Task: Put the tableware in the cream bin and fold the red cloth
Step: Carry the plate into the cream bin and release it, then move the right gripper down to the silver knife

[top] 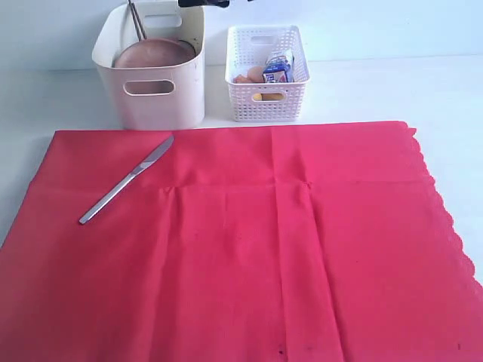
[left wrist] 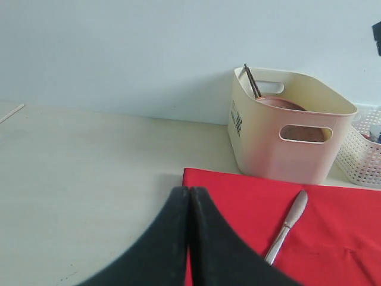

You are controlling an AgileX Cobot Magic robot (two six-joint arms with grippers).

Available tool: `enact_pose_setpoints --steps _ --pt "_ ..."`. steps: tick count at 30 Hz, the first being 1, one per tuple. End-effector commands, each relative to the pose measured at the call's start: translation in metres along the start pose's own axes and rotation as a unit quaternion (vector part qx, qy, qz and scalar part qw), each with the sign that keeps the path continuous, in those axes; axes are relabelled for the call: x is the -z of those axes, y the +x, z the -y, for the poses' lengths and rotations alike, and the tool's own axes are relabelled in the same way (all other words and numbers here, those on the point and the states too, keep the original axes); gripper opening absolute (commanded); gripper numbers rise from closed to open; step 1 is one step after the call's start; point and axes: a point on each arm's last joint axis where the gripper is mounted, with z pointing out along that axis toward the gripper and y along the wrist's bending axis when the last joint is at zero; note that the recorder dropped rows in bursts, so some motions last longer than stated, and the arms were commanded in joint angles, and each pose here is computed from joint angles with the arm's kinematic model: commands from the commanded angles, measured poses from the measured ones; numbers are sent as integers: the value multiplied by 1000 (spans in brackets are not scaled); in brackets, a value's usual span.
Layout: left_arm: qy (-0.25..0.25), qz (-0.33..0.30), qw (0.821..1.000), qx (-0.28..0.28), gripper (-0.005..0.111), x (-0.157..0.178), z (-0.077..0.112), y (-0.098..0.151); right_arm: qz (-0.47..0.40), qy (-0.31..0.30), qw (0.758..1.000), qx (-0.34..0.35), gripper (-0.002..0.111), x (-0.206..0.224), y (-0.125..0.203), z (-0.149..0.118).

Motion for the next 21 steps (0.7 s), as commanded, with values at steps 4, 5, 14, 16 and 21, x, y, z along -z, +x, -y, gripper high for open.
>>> enact_pose_setpoints --steps 4,5,14,16,21 --pt "1 3 1000 4 3 1 0 0 -88 -49 982 159 45 24 7 -31" --pt "1 3 1000 4 3 1 0 0 -100 -60 977 176 45 24 10 -33" --pt "1 3 1000 4 3 1 0 0 -189 -167 889 382 45 -8 56 -71" --pt "1 3 1000 4 3 1 0 0 -205 -147 875 414 45 -25 70 -75" --pt "1 3 1000 4 3 1 0 0 -244 -122 852 448 45 -64 103 -68"
